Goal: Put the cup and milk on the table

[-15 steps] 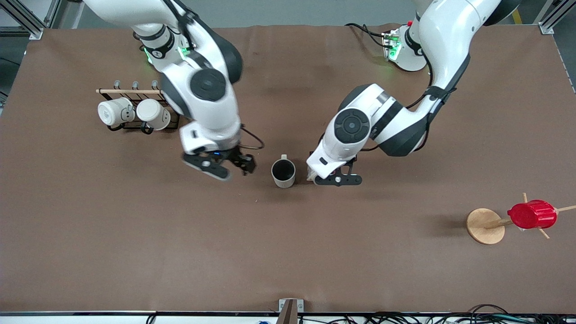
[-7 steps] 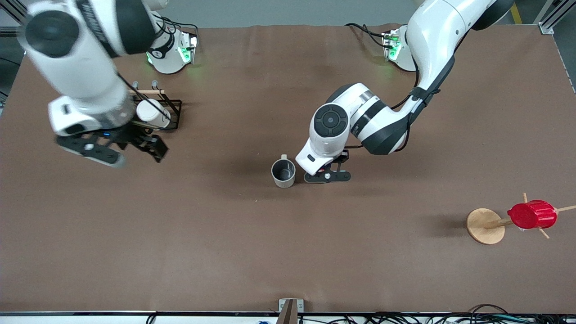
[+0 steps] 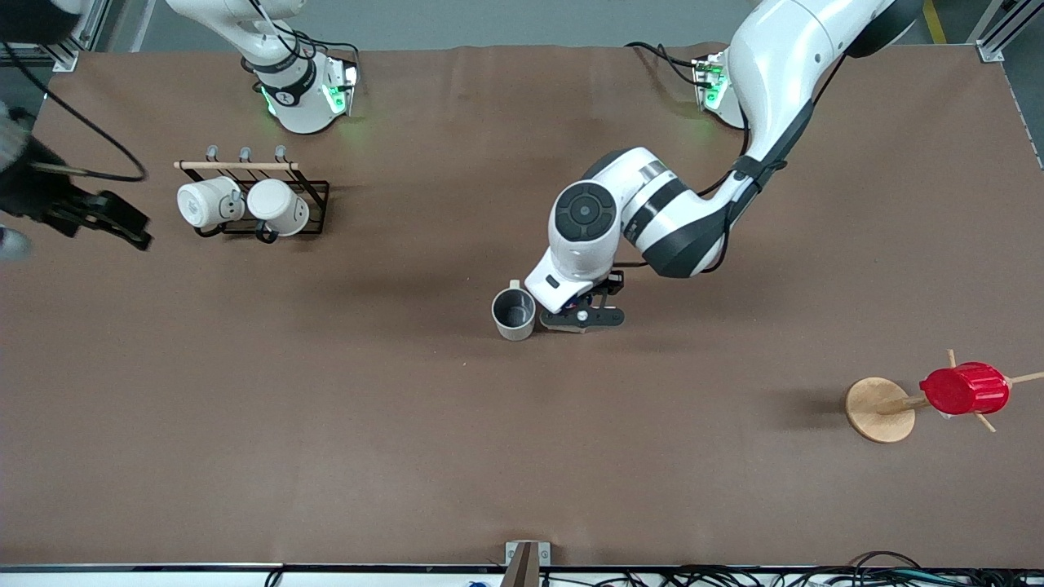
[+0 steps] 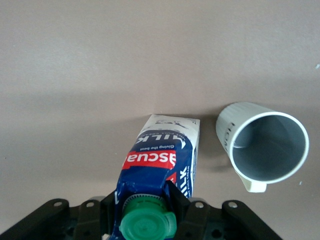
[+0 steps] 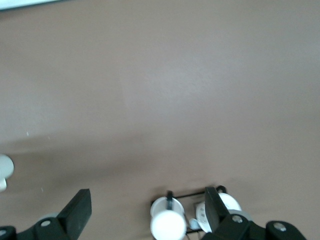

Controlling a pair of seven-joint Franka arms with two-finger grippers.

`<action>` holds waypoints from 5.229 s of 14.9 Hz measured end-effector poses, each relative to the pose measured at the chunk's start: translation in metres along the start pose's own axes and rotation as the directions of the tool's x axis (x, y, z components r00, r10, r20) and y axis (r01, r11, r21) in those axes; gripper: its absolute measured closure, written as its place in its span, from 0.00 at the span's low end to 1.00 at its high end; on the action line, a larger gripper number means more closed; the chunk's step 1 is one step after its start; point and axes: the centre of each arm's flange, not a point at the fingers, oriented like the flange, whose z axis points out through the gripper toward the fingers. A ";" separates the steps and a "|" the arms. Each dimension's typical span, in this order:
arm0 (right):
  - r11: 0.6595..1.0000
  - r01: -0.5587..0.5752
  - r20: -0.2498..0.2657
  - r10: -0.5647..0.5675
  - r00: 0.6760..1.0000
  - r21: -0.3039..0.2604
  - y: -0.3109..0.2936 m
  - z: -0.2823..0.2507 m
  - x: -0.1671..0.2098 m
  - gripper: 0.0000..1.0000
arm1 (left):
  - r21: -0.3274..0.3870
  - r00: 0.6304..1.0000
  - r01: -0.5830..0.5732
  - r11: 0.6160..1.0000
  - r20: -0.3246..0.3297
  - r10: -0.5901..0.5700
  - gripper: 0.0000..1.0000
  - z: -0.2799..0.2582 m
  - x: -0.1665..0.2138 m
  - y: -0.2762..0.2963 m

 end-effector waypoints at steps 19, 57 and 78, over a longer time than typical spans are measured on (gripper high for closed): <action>0.998 0.058 0.038 -0.059 0.998 0.013 0.038 -0.002 -0.002 0.00 | 0.026 1.000 0.000 1.000 -0.028 0.001 0.60 0.003 0.004 0.001; 0.999 0.042 0.055 -0.042 0.998 0.011 0.061 0.000 -0.002 0.00 | -0.065 0.983 -0.033 0.997 -0.180 0.021 0.00 -0.236 -0.043 -0.375; 0.999 0.042 0.059 -0.042 0.997 0.011 0.061 0.000 -0.002 0.00 | -0.060 0.994 -0.028 0.998 -0.109 0.021 0.00 -0.241 -0.050 -0.380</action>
